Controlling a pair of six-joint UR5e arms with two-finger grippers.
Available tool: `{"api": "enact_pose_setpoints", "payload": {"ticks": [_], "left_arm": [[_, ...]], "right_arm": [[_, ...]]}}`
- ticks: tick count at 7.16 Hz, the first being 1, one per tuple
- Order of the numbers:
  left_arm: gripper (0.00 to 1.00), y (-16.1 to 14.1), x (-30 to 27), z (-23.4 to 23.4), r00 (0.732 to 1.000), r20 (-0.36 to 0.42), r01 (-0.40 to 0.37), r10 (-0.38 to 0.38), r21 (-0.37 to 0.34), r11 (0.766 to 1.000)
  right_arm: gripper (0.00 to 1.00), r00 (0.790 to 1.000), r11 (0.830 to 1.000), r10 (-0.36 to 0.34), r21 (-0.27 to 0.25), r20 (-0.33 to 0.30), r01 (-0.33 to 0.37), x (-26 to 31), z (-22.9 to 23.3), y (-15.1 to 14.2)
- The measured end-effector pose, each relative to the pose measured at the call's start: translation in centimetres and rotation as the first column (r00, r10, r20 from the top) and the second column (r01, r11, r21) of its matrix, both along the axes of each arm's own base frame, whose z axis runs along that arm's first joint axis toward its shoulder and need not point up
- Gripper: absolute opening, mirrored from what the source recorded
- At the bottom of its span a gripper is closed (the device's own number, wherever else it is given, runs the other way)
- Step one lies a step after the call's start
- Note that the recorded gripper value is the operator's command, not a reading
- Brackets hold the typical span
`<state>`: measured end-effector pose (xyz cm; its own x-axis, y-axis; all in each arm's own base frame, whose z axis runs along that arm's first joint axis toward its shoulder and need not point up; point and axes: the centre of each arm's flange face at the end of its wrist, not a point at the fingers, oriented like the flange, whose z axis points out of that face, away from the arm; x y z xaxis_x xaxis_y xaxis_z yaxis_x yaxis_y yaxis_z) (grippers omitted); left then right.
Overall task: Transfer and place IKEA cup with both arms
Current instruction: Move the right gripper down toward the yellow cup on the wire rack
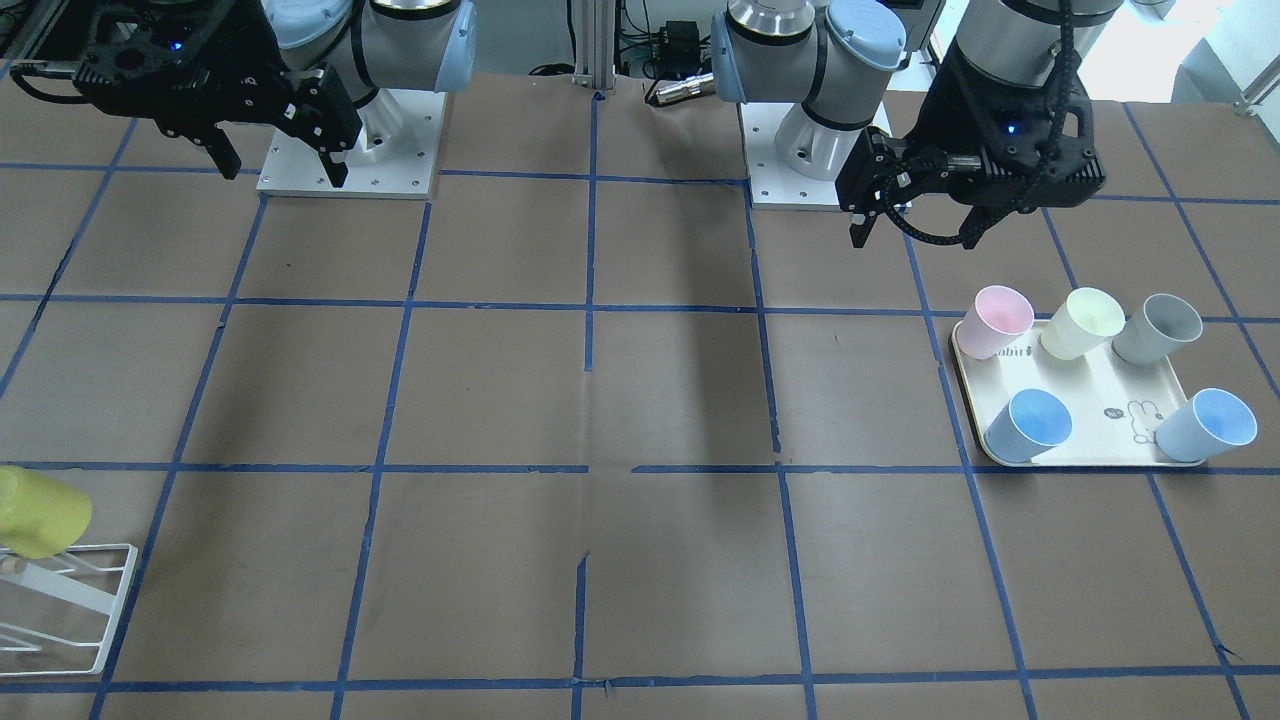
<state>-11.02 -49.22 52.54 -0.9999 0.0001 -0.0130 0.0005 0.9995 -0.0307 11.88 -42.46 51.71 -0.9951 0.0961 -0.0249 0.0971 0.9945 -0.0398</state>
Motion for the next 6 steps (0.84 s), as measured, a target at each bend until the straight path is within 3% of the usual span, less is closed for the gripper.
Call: {"api": "enact_pose_setpoints", "payload": {"ticks": [6], "left_arm": [[1.0,-0.07,0.05,0.11,1.0,-0.001,-0.001,0.001,-0.003,1.0]], "right_arm": [[1.0,1.0,1.0,0.005,0.02,0.007,-0.005,0.16,-0.25,0.17]]}}
